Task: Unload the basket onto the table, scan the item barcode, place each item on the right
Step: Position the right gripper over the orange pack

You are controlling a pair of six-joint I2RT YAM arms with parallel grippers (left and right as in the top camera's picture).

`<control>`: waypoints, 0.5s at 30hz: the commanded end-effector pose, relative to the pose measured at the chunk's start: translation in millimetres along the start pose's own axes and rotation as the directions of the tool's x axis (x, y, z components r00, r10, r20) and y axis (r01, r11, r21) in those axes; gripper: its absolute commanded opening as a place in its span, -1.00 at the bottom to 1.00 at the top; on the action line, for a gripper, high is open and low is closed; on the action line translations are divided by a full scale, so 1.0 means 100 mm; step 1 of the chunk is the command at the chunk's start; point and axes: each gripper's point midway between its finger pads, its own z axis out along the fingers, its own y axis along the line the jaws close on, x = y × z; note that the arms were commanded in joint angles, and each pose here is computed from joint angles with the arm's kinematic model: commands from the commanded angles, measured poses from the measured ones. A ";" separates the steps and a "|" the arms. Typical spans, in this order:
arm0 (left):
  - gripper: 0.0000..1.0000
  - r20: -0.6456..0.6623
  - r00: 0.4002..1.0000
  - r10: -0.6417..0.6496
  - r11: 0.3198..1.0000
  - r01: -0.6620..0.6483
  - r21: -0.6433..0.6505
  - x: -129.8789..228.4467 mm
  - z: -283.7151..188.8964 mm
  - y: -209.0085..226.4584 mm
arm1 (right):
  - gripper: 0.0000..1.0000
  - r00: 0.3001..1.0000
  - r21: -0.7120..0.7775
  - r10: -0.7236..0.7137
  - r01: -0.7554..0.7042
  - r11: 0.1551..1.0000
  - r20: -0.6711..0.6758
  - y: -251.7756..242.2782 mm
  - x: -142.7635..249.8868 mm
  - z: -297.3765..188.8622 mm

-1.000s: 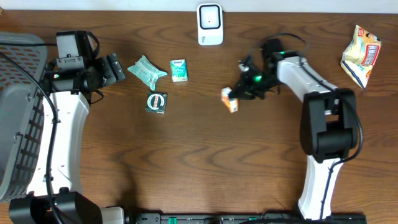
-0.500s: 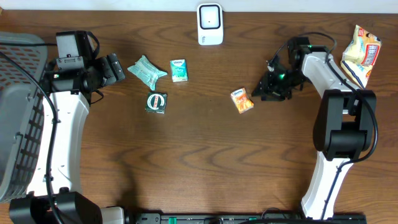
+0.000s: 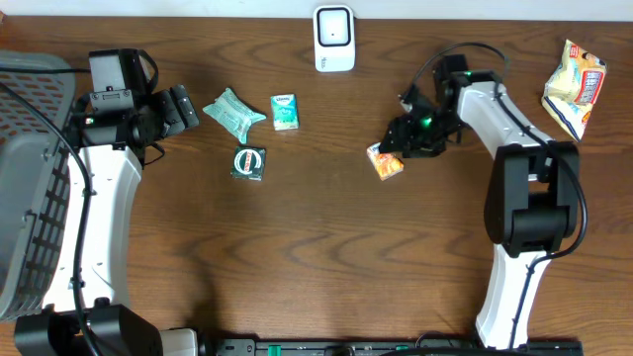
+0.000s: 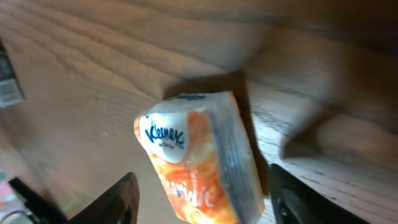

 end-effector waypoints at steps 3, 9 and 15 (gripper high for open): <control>0.95 -0.010 1.000 -0.011 1.000 0.011 -0.012 0.03 0.03 0.03 | 0.07 0.997 0.130 -0.080 0.082 0.988 -0.017 -0.03 0.00 0.06; 0.95 -0.010 1.000 -0.011 1.000 0.011 -0.012 0.03 0.03 0.03 | -0.13 0.995 0.156 -0.088 0.094 0.983 -0.042 -0.04 0.07 0.14; 0.95 -0.010 1.000 -0.011 1.000 0.011 -0.012 0.03 0.03 0.03 | -0.41 0.995 0.157 -0.094 0.098 0.983 -0.033 -0.09 0.08 0.21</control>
